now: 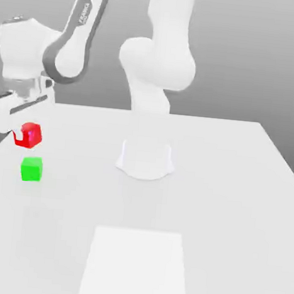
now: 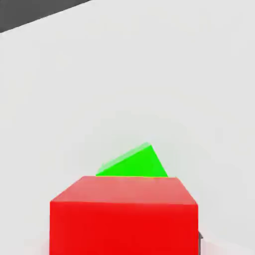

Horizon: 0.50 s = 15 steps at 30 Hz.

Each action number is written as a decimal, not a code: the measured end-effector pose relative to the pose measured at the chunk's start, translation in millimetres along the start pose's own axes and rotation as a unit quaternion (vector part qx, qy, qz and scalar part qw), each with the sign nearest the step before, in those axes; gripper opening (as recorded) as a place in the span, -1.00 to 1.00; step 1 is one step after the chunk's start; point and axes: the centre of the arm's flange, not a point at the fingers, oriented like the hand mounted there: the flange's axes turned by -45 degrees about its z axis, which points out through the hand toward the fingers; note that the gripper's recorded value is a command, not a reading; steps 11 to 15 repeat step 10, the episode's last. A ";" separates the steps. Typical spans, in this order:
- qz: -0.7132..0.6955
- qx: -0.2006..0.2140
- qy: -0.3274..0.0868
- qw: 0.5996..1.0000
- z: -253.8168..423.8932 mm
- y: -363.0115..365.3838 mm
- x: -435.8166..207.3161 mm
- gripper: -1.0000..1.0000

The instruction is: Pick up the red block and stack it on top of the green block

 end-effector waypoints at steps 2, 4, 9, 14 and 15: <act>0.001 0.001 -0.001 1.000 11.4 -0.2 0.7 -1.00; 0.001 0.001 -0.001 1.000 23.9 0.3 0.9 -1.00; 0.000 -0.003 0.002 1.000 48.3 2.7 -1.5 1.00; 0.000 -0.003 0.002 1.000 48.3 2.7 -1.5 1.00; 0.000 -0.003 0.002 1.000 48.3 2.7 -1.5 1.00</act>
